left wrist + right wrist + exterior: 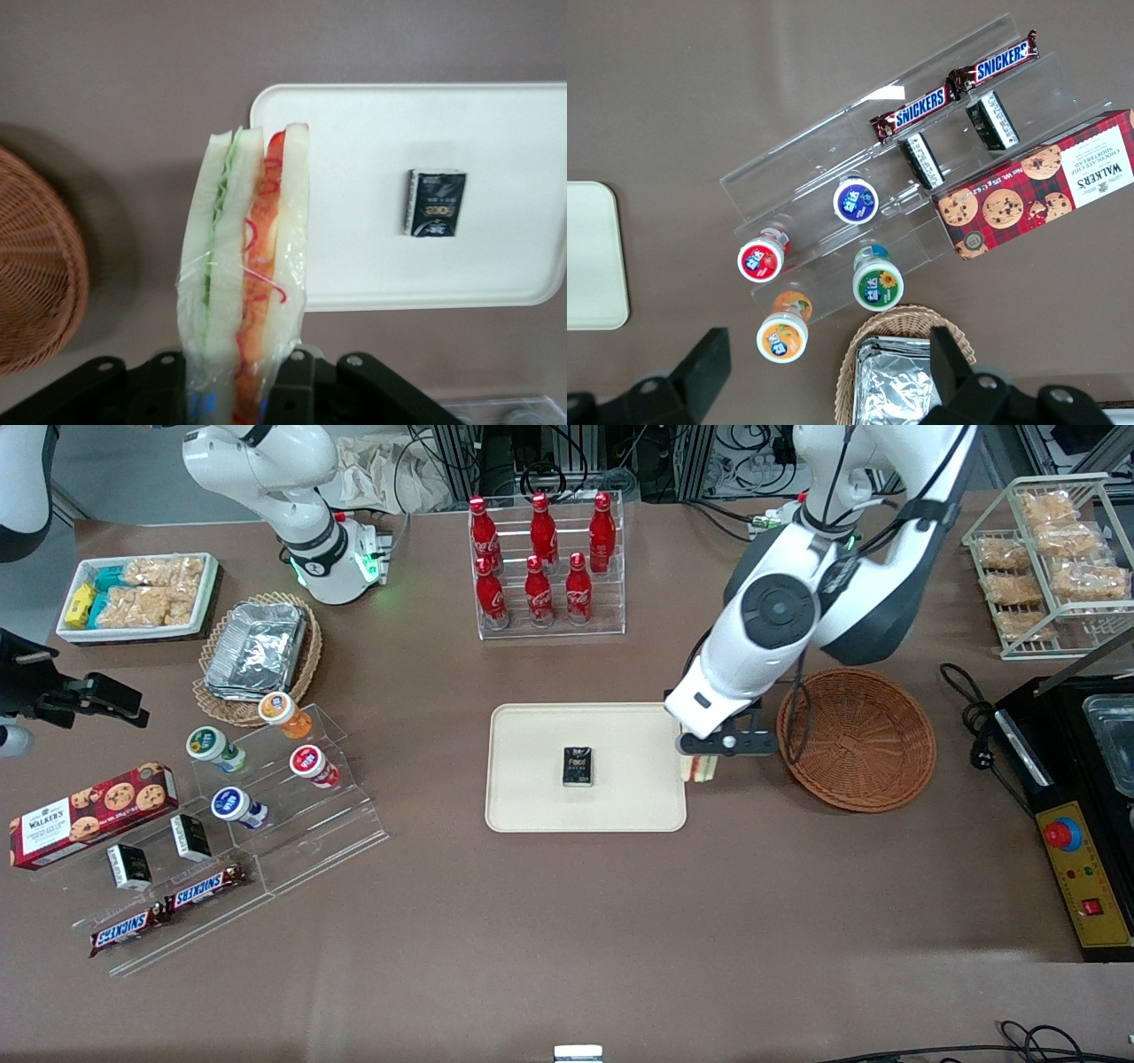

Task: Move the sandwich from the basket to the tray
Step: 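Carry the sandwich over the white tray beside the black packet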

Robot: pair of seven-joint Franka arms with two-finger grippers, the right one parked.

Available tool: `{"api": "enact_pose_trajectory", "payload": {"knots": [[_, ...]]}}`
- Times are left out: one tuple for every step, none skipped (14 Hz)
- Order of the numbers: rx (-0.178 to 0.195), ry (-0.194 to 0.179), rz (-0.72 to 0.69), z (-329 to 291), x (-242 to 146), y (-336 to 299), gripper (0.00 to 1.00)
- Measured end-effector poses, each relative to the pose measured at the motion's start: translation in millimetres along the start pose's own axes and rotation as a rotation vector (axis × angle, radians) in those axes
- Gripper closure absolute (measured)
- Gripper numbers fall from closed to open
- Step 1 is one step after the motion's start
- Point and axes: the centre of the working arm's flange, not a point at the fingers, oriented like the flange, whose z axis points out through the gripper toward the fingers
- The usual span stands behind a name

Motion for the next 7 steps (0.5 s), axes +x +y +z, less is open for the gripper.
{"api": "enact_pose_trajectory", "payload": {"knots": [[0.007,0.003,0.014,18.3,0.2,5.8,0.75],[0.01,0.002,0.025,35.3,1.7,9.6,0.75],[0.009,-0.002,0.032,49.5,4.0,12.1,0.75],[0.011,-0.003,0.039,61.7,6.6,14.3,0.75],[0.014,-0.004,0.048,72.7,9.0,16.4,0.75],[0.015,-0.006,0.054,82.9,11.2,18.1,0.75],[0.014,-0.01,0.058,92.0,12.7,20.2,0.75]]}}
